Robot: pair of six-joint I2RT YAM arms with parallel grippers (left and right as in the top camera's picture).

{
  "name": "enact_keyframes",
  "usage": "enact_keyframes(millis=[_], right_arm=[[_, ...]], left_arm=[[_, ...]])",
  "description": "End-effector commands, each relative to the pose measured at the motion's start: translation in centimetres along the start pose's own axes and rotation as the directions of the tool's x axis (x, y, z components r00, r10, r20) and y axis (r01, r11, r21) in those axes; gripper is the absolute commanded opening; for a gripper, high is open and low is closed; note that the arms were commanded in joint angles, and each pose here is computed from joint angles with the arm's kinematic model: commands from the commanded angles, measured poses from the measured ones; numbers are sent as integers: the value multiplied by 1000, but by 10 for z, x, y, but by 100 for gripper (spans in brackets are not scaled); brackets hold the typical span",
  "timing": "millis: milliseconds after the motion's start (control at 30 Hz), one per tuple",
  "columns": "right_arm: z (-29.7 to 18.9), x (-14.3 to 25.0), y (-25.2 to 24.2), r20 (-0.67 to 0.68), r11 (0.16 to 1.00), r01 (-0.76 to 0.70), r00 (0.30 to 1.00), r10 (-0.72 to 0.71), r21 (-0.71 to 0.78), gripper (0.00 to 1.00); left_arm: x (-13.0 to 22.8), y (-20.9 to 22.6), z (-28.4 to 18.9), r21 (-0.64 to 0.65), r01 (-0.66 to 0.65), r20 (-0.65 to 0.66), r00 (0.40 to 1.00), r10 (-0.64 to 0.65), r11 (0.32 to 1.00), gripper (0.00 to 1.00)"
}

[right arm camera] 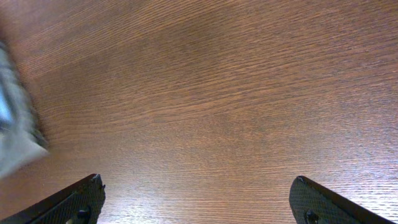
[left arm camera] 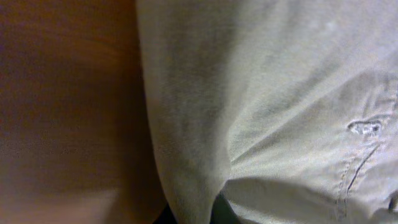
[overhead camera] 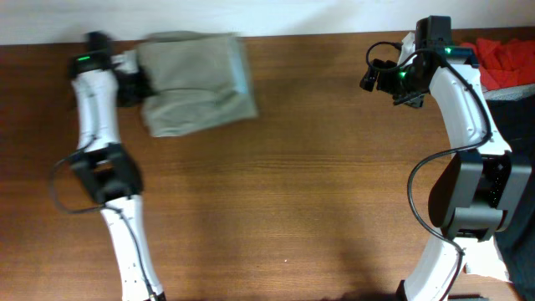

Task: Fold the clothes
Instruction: 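Drag the folded trousers with the left gripper to the table's back-left corner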

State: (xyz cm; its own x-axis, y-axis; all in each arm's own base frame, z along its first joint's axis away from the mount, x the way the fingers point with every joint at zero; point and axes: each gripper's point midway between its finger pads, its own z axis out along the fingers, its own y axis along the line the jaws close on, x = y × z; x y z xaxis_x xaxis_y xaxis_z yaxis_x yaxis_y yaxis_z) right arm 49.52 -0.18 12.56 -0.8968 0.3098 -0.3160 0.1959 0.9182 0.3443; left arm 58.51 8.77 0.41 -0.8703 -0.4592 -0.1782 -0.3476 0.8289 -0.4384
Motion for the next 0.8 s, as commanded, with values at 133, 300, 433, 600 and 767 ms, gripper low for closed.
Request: enact_keyframes(millis=[133,300,433,600,767], right_arm=[[1,-1,-1,-2,1000,7,1000,-7,-3,99],[1,-1,-1,-3,1000,6,1000,-6,-3,99],[1,-1,-1,-3,1000,6,1000,-6,-3,99],[1,-1,-1,-3,1000,6,1000,-6,-3,98],[1,0,-1,-3,1000,7,1000,-7,-3,99]], left_arm=[[-14,237,-76,-179,603,215,795,-567,777,9],[-1,271,-94,-144,767,244,640,-729,625,9],[5,253,-84,-167,767,206,642,-738,620,4],[27,206,-63,-231,805,128,582,-803,547,3],[63,166,-52,-346,823,52,495,-867,450,3]])
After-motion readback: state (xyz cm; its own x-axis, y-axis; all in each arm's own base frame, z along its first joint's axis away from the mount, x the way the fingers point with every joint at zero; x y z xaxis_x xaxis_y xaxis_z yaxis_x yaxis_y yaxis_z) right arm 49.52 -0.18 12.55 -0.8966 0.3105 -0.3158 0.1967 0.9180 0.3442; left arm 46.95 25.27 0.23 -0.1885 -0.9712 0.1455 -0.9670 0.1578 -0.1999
